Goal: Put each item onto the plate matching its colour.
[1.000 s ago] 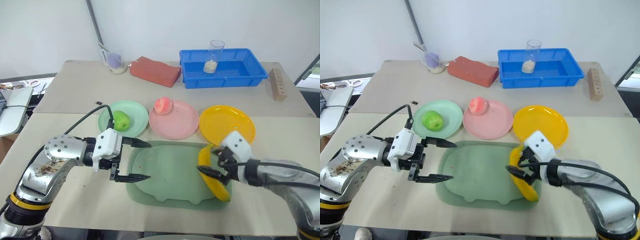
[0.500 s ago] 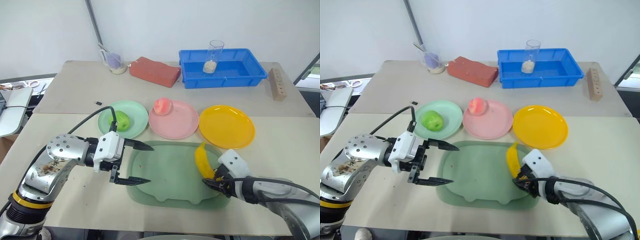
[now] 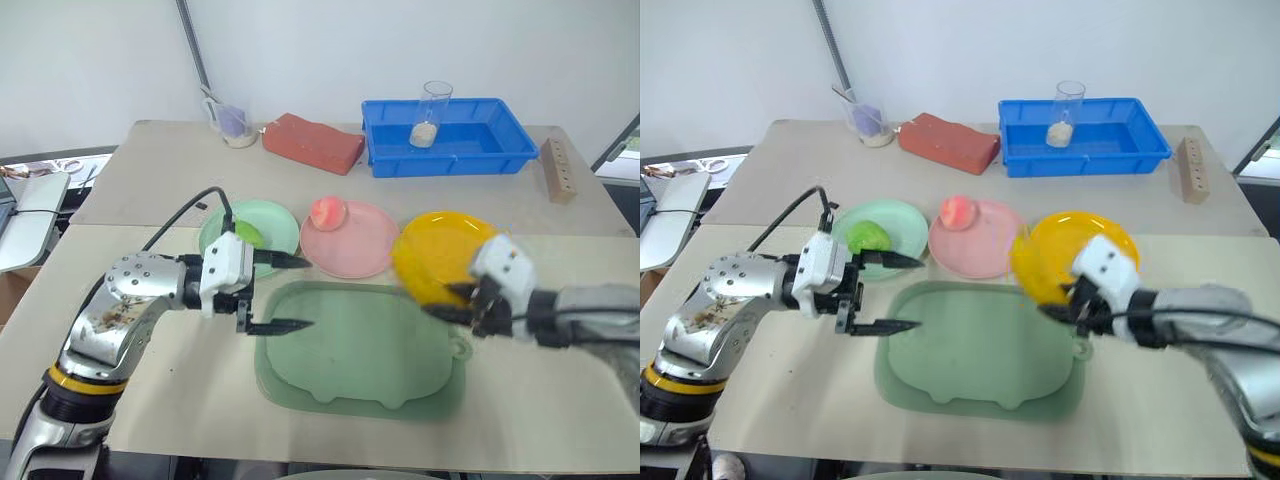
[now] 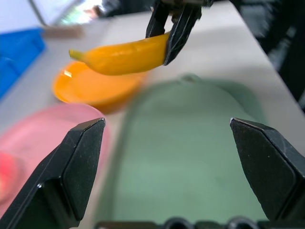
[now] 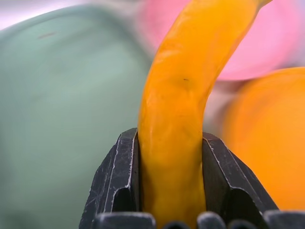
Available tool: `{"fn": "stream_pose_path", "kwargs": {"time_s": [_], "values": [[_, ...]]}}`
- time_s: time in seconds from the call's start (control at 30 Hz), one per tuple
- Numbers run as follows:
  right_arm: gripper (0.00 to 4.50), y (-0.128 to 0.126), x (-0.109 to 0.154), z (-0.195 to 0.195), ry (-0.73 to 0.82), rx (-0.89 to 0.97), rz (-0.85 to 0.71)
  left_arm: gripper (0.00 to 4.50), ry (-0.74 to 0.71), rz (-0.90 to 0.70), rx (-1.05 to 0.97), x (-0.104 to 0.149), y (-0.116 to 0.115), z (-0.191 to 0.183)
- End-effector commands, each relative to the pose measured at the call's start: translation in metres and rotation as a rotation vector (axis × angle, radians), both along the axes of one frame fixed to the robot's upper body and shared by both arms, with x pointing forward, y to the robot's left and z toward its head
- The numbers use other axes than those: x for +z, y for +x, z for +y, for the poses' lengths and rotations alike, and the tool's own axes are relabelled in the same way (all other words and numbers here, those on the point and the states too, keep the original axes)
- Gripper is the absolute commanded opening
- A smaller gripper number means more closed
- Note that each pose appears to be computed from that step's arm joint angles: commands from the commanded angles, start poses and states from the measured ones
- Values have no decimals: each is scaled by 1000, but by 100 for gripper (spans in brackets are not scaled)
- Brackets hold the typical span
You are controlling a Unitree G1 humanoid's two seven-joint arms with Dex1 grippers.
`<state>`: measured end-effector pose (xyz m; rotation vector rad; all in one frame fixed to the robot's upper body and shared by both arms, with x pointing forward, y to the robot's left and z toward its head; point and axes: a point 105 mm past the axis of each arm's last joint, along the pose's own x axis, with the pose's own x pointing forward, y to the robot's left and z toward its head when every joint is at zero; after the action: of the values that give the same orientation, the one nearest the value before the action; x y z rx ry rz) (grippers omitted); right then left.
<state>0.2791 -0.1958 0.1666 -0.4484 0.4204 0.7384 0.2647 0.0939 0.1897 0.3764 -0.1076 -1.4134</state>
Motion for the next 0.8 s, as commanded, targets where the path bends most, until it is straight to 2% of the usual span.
{"fn": "stream_pose_path", "kwargs": {"time_s": [0.03,0.13,0.2,0.27,0.4,0.5,0.67,0.8], "values": [[122,35,3,-22,-14,-131,-72,450,-68,-10,70,14,14,-8],[122,67,-4,-32,-5,-217,-86,450,-125,12,103,20,22,-14],[122,79,-8,-35,10,-242,-69,450,-135,17,113,21,23,-15],[226,84,-12,-35,25,-243,-44,450,-132,19,117,21,22,-15],[358,88,-18,-35,29,-225,-12,450,-115,33,139,17,19,-9],[448,84,-10,-35,45,-207,-18,450,-125,48,177,17,20,-2],[448,71,18,-43,91,-229,-108,450,-196,106,363,26,38,23],[448,56,44,-59,195,-306,-236,450,-258,82,705,31,70,77]]}}
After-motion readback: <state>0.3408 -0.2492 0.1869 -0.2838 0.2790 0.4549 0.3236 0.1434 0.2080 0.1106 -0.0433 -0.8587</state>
